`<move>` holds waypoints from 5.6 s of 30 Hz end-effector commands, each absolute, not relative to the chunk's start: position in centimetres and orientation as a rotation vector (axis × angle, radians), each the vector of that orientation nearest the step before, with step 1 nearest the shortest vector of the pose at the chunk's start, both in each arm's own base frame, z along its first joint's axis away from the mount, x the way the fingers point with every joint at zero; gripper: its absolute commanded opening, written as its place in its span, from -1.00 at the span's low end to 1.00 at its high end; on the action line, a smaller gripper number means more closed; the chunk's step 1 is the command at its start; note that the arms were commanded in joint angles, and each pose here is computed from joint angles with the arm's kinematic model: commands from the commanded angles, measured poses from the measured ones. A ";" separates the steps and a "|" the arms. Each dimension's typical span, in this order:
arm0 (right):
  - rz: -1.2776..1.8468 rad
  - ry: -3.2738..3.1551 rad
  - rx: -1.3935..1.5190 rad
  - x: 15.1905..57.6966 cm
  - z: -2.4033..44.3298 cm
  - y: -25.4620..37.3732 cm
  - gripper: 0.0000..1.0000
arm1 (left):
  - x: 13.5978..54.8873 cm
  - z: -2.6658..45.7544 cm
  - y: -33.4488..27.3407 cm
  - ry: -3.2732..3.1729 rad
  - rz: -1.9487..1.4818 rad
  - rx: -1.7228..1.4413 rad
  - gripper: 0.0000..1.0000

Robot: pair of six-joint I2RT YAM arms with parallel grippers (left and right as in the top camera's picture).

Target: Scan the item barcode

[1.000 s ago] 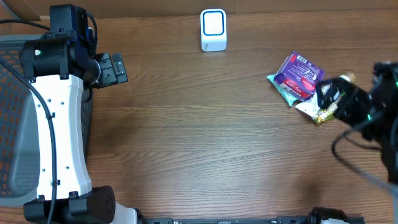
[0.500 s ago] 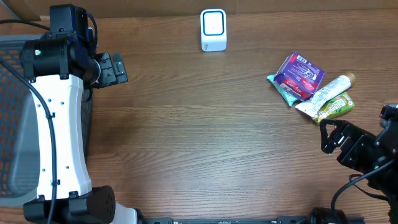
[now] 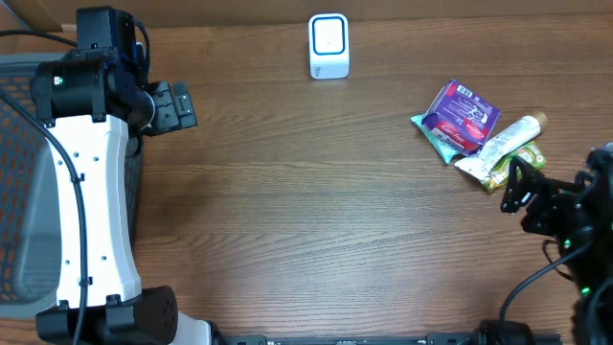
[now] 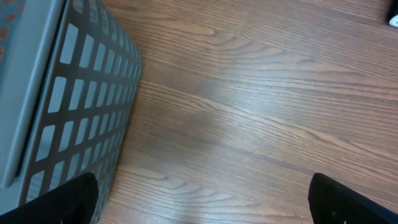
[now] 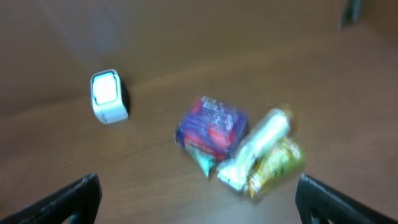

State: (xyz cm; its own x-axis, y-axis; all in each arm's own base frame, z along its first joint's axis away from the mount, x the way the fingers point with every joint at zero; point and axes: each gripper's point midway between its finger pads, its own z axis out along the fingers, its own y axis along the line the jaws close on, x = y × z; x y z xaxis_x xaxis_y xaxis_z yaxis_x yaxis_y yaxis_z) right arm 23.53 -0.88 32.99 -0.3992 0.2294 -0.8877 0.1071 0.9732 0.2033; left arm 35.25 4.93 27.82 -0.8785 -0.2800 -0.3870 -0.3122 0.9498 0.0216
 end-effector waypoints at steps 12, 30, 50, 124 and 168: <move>0.142 1.631 -0.013 24.1 22.3 1.9 1.00 | 35.3 27.8 4.8 2.721 0.119 -0.401 0.99; 0.200 1.586 -0.073 24.4 17.2 3.4 1.00 | 35.3 27.8 4.8 2.721 0.119 -0.401 0.99; 0.199 1.587 -0.072 24.4 17.2 3.4 1.00 | 35.3 27.8 4.8 2.721 0.119 -0.401 0.99; 0.199 1.588 -0.072 24.4 17.2 3.4 1.00 | 24.5 15.8 -2.4 1.620 0.030 0.244 0.99; 0.199 1.588 -0.072 24.4 17.2 3.4 1.00 | 24.5 15.8 -2.4 1.623 0.032 0.242 0.99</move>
State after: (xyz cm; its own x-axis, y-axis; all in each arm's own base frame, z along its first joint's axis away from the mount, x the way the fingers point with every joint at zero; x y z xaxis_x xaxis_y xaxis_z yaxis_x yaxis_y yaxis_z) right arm 24.41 3.23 17.37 -0.0331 0.0858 -0.9958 -0.1615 0.9828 0.0900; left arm 24.52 -2.47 15.74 -0.0531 0.1601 -0.9857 0.1451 0.9778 0.1510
